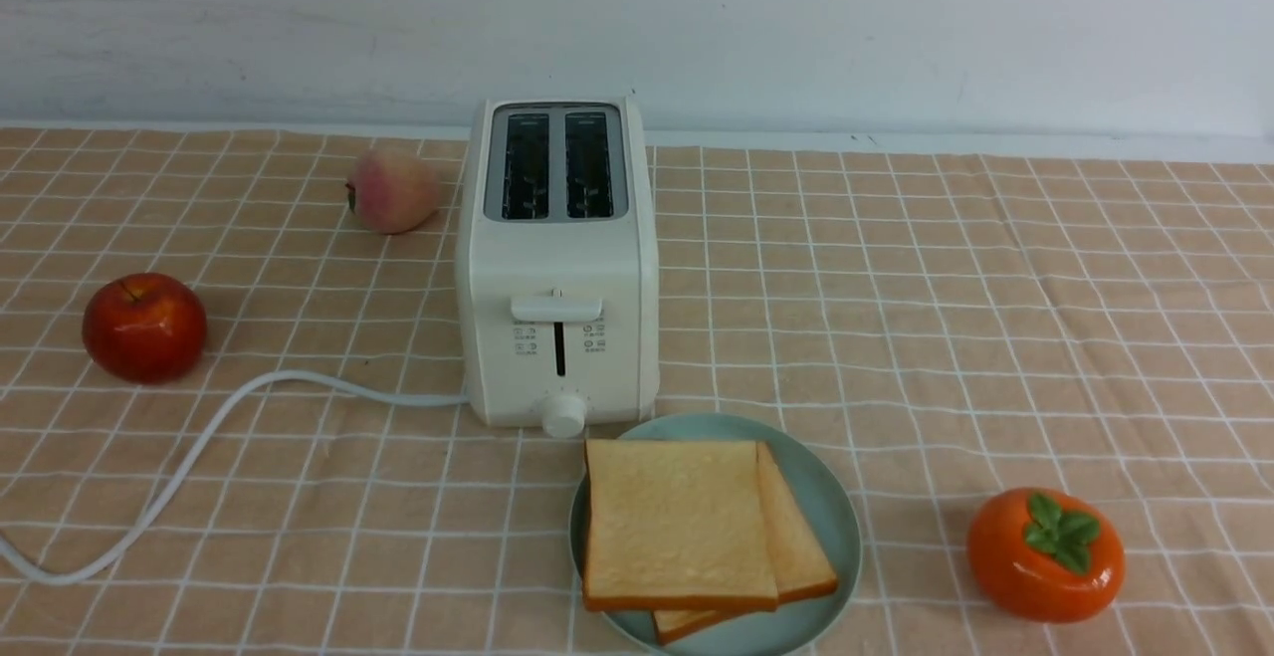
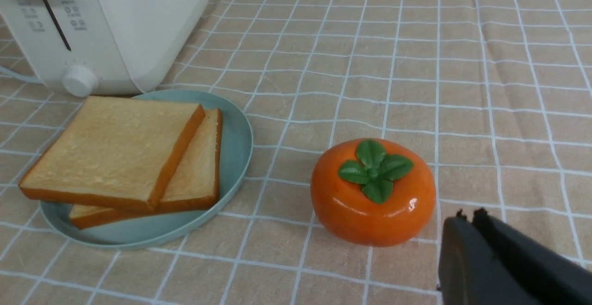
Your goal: Take toasted bread from bread machine on light coffee tablecloth place on plate.
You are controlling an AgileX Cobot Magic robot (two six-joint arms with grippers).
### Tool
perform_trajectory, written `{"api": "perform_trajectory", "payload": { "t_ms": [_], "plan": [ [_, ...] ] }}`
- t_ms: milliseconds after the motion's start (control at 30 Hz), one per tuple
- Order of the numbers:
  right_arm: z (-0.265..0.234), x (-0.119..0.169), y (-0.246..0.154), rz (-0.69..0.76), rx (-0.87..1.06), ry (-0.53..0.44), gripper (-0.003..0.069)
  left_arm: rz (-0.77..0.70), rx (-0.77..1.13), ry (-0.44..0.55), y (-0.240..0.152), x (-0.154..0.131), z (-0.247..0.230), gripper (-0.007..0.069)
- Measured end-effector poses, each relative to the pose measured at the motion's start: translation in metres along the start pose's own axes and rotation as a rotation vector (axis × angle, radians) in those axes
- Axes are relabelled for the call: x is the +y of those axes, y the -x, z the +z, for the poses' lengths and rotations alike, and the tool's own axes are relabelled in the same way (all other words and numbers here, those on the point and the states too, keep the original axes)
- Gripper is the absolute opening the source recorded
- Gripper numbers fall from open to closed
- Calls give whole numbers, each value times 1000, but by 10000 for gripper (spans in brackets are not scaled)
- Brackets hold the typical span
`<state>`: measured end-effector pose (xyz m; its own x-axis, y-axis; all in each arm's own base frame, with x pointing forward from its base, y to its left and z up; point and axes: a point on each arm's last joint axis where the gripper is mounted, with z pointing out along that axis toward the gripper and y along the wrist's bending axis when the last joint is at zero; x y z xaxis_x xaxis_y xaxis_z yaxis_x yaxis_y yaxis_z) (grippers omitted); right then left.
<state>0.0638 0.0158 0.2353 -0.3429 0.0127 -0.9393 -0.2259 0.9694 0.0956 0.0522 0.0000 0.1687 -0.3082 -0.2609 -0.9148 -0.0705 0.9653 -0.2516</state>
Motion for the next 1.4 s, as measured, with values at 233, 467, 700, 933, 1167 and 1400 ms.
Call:
{"api": "perform_trajectory", "payload": {
  "t_ms": [233,467,700,933,1167,1400],
  "plan": [
    [0,0,0,0,-4,-2,25,-3,0,0,0,0,0,-6],
    [-18,-10,2,54,-153,-154,33,-4,0,-1,0,0,0,-1],
    [-5,-21,-35,84,-219,-297,41,-5,0,-1,0,0,0,0],
    [4,-26,-60,100,-89,-345,51,-5,2,-1,0,0,0,1],
    [4,-26,-61,97,-80,-348,61,-5,2,-1,0,0,0,7],
    [4,-26,-61,96,-80,-349,66,-5,2,-1,0,0,0,15]
  ]
}}
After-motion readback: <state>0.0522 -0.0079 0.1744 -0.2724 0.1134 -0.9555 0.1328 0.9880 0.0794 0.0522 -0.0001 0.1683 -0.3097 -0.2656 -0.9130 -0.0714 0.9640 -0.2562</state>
